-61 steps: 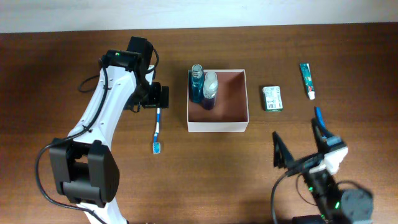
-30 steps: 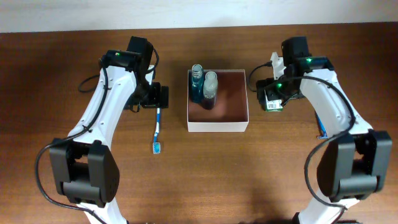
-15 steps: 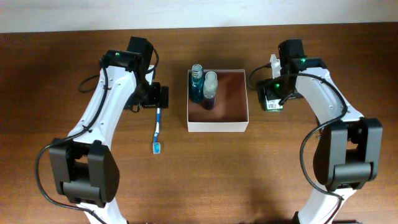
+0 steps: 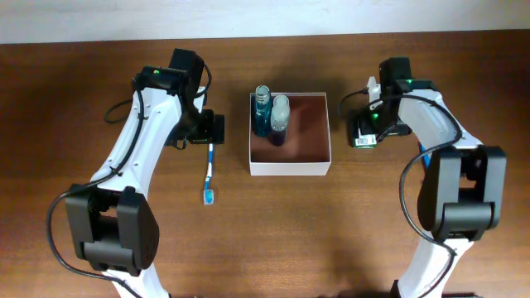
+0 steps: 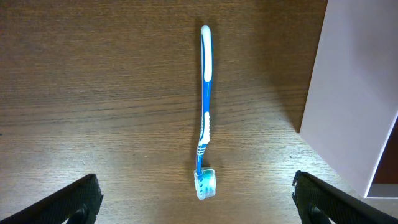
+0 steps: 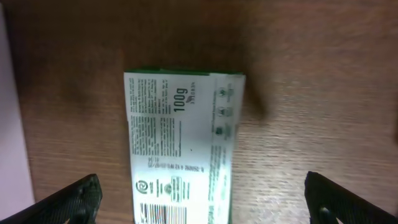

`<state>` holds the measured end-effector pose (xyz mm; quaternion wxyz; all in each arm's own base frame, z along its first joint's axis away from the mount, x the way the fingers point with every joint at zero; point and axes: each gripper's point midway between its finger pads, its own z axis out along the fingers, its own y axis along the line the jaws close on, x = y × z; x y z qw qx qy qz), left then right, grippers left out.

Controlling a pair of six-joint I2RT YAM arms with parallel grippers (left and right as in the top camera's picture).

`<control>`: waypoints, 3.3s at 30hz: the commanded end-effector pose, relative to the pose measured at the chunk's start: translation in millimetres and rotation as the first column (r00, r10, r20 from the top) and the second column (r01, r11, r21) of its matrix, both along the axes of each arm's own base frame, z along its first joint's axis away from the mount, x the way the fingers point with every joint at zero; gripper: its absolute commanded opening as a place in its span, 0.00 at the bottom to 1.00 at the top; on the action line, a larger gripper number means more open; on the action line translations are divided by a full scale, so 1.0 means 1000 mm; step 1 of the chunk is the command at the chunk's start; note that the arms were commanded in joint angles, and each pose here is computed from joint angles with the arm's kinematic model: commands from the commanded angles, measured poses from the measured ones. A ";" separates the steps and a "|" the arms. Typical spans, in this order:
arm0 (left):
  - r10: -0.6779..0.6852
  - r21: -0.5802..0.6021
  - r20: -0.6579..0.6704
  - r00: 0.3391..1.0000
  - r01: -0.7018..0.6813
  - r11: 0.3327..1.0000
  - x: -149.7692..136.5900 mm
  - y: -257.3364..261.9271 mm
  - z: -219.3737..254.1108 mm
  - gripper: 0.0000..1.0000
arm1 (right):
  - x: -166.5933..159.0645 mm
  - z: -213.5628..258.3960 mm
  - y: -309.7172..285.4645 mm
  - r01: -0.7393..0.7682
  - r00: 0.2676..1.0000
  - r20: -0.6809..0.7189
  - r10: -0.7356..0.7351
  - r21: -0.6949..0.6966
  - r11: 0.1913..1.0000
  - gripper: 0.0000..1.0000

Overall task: Pack container
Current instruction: 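Move the right gripper down over the green soap bar, then close the right gripper on the soap bar and lift it, then carry the soap bar into the box's right side and release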

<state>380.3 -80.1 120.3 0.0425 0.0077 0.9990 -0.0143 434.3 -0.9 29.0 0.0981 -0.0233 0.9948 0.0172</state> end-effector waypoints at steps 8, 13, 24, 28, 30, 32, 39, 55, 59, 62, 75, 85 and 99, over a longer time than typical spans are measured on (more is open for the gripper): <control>-0.001 -0.002 0.012 1.000 0.001 1.000 -0.001 0.000 0.004 0.99 | 0.010 -0.005 0.001 -0.015 1.000 0.019 0.015 0.000 1.000 0.99; -0.002 -0.002 0.012 1.000 0.002 1.000 -0.001 0.000 0.004 0.99 | 0.009 -0.019 -0.001 -0.013 1.000 -0.005 0.013 -0.009 1.000 0.99; -0.002 -0.002 0.012 1.000 0.002 1.000 -0.001 0.000 0.004 0.99 | 0.010 -0.027 0.002 -0.029 1.000 -0.014 0.028 -0.057 0.998 0.99; -0.001 -0.002 0.012 1.000 0.001 1.000 -0.001 0.000 0.004 0.99 | 0.011 -0.027 0.008 -0.042 0.999 -0.009 0.042 -0.057 0.997 0.92; -0.001 -0.002 0.012 1.000 0.001 1.000 -0.001 0.000 0.004 0.99 | 0.012 -0.027 0.011 -0.045 0.999 -0.007 0.044 -0.056 0.997 0.85; -0.002 -0.002 0.012 1.000 0.002 1.000 -0.001 0.000 0.004 0.99 | 0.012 -0.027 0.011 -0.043 0.999 -0.004 0.043 -0.056 0.997 0.78; -0.001 -0.002 0.012 1.000 0.001 1.000 -0.001 0.000 0.004 0.99 | 0.012 -0.027 0.007 -0.027 1.000 -0.006 0.027 -0.054 0.998 0.44; -0.002 -0.002 0.013 1.000 0.002 1.000 -0.001 0.000 0.004 0.99 | 0.021 0.092 0.019 0.071 0.997 0.024 -0.072 0.028 0.997 0.35; -0.001 -0.002 0.013 1.000 0.001 1.000 -0.001 0.000 0.004 0.99 | 0.010 0.142 0.043 0.051 0.998 0.015 -0.054 0.158 0.986 0.36; -0.002 -0.002 0.013 1.000 0.002 1.000 -0.001 0.000 0.004 0.99 | 0.000 0.155 0.068 0.014 1.000 -0.009 -0.012 0.251 0.968 0.36; -0.002 -0.002 0.013 1.000 0.002 1.000 -0.001 0.000 0.004 0.99 | -0.005 0.147 0.137 -0.071 0.997 -0.001 0.074 0.282 0.957 0.40; -0.002 -0.002 0.013 1.000 0.002 1.000 -0.001 0.000 0.004 0.99 | -0.002 0.114 0.154 -0.074 0.997 -0.004 0.079 0.289 0.954 0.41; -0.002 -0.002 0.013 1.000 0.002 1.000 -0.001 0.000 0.004 0.99 | -0.004 0.100 0.161 -0.088 0.995 -0.009 0.094 0.288 0.954 0.84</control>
